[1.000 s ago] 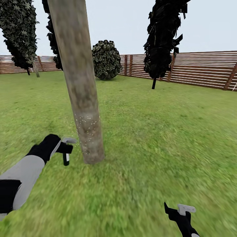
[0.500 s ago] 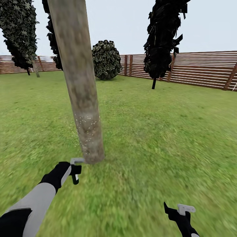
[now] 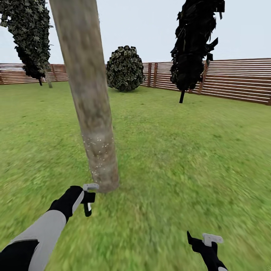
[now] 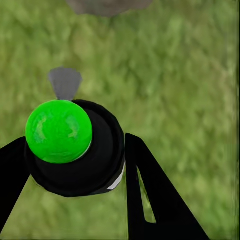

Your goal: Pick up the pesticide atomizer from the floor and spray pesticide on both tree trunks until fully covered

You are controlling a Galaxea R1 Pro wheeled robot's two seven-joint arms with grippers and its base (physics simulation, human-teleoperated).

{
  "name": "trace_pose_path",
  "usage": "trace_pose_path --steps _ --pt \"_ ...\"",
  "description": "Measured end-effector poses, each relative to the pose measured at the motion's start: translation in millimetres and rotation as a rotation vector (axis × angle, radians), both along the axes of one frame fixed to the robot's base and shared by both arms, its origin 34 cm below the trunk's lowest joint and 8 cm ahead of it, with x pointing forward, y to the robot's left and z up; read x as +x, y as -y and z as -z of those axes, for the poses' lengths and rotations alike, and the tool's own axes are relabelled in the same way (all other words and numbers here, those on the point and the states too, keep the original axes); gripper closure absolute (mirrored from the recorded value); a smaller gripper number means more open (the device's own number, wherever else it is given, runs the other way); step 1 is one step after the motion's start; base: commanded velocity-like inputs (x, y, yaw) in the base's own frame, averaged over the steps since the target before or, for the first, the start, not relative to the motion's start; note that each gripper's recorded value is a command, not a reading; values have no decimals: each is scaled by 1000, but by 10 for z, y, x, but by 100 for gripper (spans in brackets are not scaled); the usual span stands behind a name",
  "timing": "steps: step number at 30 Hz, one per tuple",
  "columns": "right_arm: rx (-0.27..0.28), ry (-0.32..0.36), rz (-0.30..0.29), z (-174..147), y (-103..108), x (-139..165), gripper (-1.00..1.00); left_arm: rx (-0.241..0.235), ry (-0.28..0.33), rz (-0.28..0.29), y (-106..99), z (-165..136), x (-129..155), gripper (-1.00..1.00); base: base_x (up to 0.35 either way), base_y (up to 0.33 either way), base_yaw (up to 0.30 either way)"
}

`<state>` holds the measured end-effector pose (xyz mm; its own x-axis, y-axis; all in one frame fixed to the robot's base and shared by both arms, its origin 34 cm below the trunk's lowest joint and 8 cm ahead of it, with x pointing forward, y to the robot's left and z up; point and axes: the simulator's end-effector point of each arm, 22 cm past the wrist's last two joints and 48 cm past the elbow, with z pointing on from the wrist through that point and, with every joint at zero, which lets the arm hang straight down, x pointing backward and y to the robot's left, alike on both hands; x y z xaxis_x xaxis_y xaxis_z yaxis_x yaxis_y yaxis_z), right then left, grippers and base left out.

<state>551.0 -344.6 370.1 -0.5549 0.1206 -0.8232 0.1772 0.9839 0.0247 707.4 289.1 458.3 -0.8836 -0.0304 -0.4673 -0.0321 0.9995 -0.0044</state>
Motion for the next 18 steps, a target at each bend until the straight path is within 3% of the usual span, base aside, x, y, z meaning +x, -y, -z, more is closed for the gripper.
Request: trace_pose_path --steps 8,18 --pt "0 0 0 0 -2 0 -100 -3 -4 3 30 9 -8 100 6 -273 17" --pt "1 0 0 1 -6 0 -100 -2 -5 8 59 16 -14 100 58 -263 253"
